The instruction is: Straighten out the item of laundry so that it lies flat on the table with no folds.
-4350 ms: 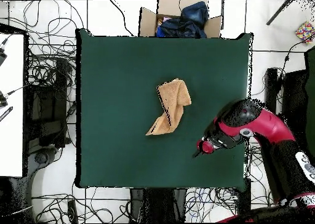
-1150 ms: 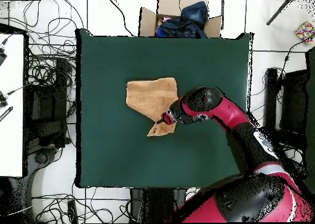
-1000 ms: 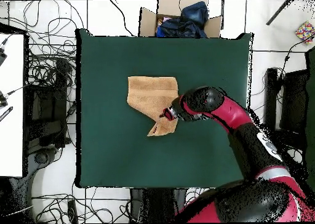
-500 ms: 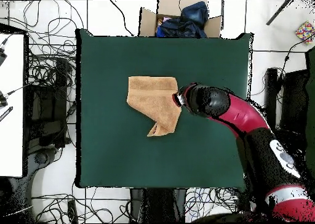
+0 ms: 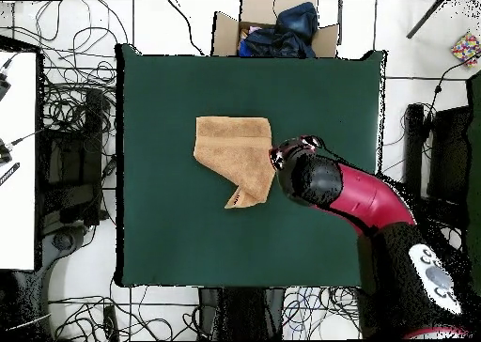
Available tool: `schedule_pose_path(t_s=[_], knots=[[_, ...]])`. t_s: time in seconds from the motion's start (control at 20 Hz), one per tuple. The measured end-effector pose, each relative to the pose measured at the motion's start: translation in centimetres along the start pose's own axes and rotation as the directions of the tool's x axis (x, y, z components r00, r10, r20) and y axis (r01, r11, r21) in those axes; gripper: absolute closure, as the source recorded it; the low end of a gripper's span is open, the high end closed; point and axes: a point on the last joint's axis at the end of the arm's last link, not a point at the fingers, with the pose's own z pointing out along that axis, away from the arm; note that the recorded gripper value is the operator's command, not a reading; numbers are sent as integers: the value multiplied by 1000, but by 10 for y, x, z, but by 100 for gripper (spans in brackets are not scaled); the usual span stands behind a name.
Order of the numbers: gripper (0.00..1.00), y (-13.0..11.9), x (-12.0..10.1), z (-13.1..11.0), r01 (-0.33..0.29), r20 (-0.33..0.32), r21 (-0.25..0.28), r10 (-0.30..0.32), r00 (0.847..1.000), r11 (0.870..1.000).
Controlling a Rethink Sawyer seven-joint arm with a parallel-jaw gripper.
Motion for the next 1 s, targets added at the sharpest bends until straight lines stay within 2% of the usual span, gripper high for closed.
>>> schedule_pose_path(t_s=[0.1,0.3,0.55,0.8,1.0], knots=[[0,6,6,-6,-45,10,21,45,999,999],[0,14,17,-7,-98,19,26,97,995,995],[0,24,37,-4,-168,10,-16,168,986,986],[0,24,49,-1,-197,44,-14,197,979,980],[0,23,59,8,-220,96,25,216,972,975]])
